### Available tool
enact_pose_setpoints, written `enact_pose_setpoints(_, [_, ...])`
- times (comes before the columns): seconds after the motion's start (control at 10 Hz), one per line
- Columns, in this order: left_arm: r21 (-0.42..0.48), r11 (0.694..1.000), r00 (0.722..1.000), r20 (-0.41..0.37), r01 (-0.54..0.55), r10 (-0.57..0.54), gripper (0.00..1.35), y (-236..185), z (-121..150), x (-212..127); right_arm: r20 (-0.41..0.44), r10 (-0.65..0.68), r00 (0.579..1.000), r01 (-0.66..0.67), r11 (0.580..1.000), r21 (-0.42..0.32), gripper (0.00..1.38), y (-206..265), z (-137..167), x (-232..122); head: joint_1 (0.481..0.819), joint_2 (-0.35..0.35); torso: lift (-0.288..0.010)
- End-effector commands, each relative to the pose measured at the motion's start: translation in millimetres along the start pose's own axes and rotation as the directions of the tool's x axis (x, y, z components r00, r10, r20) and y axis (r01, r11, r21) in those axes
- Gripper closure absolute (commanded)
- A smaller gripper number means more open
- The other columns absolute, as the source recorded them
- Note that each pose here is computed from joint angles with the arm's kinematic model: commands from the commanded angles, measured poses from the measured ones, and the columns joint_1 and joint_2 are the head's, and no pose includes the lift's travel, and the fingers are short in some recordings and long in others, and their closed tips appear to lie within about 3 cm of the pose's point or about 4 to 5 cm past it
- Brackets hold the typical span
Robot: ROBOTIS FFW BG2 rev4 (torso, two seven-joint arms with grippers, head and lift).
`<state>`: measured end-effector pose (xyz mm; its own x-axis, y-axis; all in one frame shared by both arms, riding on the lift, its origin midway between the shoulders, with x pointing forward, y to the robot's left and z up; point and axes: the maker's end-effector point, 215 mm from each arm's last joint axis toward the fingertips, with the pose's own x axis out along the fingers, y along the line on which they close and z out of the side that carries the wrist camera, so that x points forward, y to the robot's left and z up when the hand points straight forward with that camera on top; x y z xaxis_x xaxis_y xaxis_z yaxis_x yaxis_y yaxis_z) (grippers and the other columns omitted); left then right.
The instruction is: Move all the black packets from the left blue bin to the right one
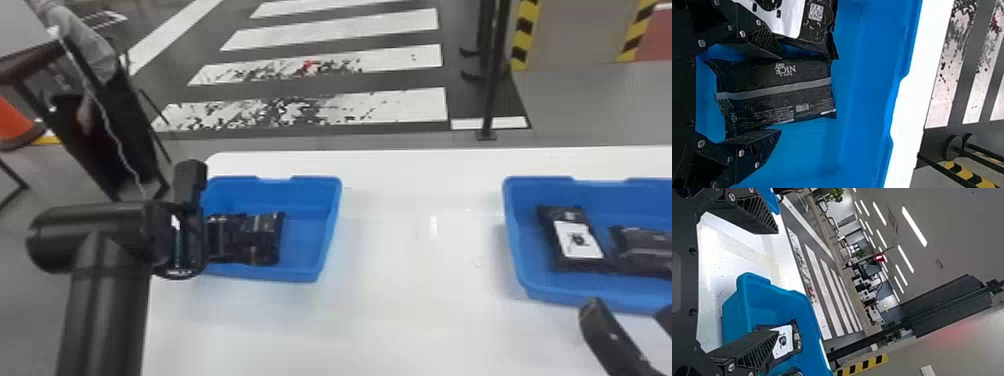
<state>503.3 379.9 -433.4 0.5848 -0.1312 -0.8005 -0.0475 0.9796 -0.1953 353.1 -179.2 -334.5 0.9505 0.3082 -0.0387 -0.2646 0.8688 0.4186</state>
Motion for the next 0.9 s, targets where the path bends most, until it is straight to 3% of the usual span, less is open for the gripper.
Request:
enact_pose_setpoints(0.0, [-0.007,1.000,0.999,-0.034,0.025,-0.025,0.63,-5.5,-3.0,11.9,0.002,0.003,1.000,-0.003,1.000,0.001,0.12,0.2,0.4,0.8,0.695,0.260,-0.185])
enact_pose_setpoints(0.1, [0.008,0.999,0.998,-0.050,0.043,-0.043,1.03,-13.8,-7.9,15.3,0.000,0.002,1.000,-0.002,1.000,0.003,0.12,-0.3,-0.7,0.7,0.695,0.255,-0.185])
enact_pose_setpoints(0.2, [0.006,0.999,0.997,-0.051,0.052,-0.052,1.20,-14.6,-10.2,15.6,0.000,0.002,1.000,-0.002,1.000,0.008,0.12,-0.4,-1.6,0.5,0.695,0.245,-0.185])
enact_pose_setpoints(0.6, [0.109,0.993,0.994,0.100,0.042,-0.053,1.20,-28.5,23.1,-33.9,0.002,0.010,1.000,-0.010,1.000,0.009,0.12,1.1,-0.5,1.2,0.695,0.236,-0.185])
enact_pose_setpoints(0.8, [0.196,0.975,0.971,0.192,0.105,-0.143,1.20,-70.4,35.5,-67.5,0.021,0.033,0.999,-0.033,0.999,0.007,0.12,9.1,8.4,5.6,0.695,0.235,-0.185])
